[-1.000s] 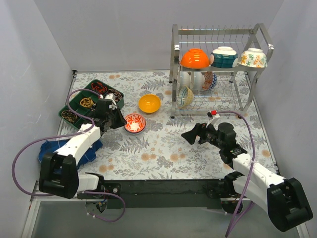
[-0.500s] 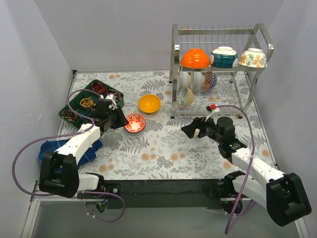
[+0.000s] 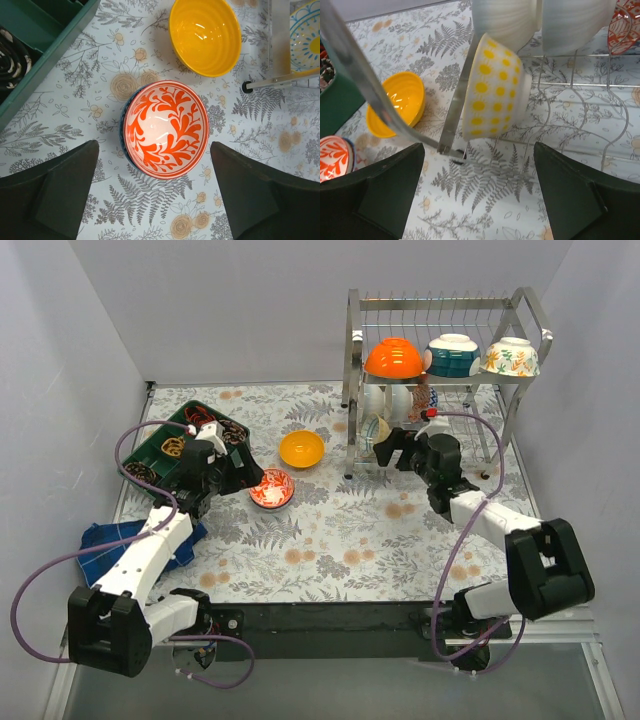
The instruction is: Unload the bowls from the dish rack
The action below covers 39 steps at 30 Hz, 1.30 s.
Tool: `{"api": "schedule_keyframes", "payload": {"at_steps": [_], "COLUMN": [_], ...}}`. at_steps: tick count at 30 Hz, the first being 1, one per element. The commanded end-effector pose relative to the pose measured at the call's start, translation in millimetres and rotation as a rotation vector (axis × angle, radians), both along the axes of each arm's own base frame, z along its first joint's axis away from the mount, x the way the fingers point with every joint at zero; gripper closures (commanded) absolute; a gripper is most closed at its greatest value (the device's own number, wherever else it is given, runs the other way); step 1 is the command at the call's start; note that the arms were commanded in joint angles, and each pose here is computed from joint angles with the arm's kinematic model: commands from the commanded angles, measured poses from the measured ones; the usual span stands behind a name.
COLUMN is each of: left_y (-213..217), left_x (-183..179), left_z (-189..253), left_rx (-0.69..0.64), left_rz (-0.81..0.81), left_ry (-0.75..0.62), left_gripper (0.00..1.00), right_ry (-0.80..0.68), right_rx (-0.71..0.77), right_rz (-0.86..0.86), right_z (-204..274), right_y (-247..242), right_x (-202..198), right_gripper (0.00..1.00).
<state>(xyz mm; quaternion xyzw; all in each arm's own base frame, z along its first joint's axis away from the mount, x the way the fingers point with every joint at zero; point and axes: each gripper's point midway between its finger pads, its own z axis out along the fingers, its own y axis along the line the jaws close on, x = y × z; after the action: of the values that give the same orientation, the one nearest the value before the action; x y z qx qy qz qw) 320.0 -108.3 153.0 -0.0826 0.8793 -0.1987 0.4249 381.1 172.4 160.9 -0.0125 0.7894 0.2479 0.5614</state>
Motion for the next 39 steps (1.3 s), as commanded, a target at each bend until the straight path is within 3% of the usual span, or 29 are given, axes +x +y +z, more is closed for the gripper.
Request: {"api": "schedule_keyframes", "payload": {"at_steps": [1, 10, 15, 19, 27, 32, 39], "left_y": [9, 13, 12, 11, 10, 10, 9], "left_x": [1, 0, 0, 0, -1, -1, -2], "left_z": [17, 19, 20, 18, 17, 17, 17], "left_rx": [0.018, 0.029, 0.025, 0.024, 0.02, 0.021, 0.017], "left_rz": [0.028, 0.044, 0.042, 0.035, 0.03, 0.029, 0.023], "left_ry": [-0.073, -0.087, -0.087, -0.082, -0.078, -0.079, -0.078], "left_gripper": [0.02, 0.02, 0.02, 0.02, 0.02, 0.02, 0.02], "right_ry": [-0.101, -0.031, -0.017, -0.028, -0.097, -0.133, -0.172], "right_rx": [0.08, 0.102, 0.089, 0.075, 0.018, -0.049, -0.112], "right_rz": [0.001, 0.1, 0.108, 0.127, 0.125, 0.075, -0.049], "right_z": [33, -9, -20, -19, 2, 14, 27], "right_y": [3, 25, 25, 26, 22, 13, -13], "right_x": [40, 79, 81, 78, 75, 72, 67], "right_gripper": [0.01, 0.02, 0.1, 0.21, 0.72, 0.82, 0.87]}}
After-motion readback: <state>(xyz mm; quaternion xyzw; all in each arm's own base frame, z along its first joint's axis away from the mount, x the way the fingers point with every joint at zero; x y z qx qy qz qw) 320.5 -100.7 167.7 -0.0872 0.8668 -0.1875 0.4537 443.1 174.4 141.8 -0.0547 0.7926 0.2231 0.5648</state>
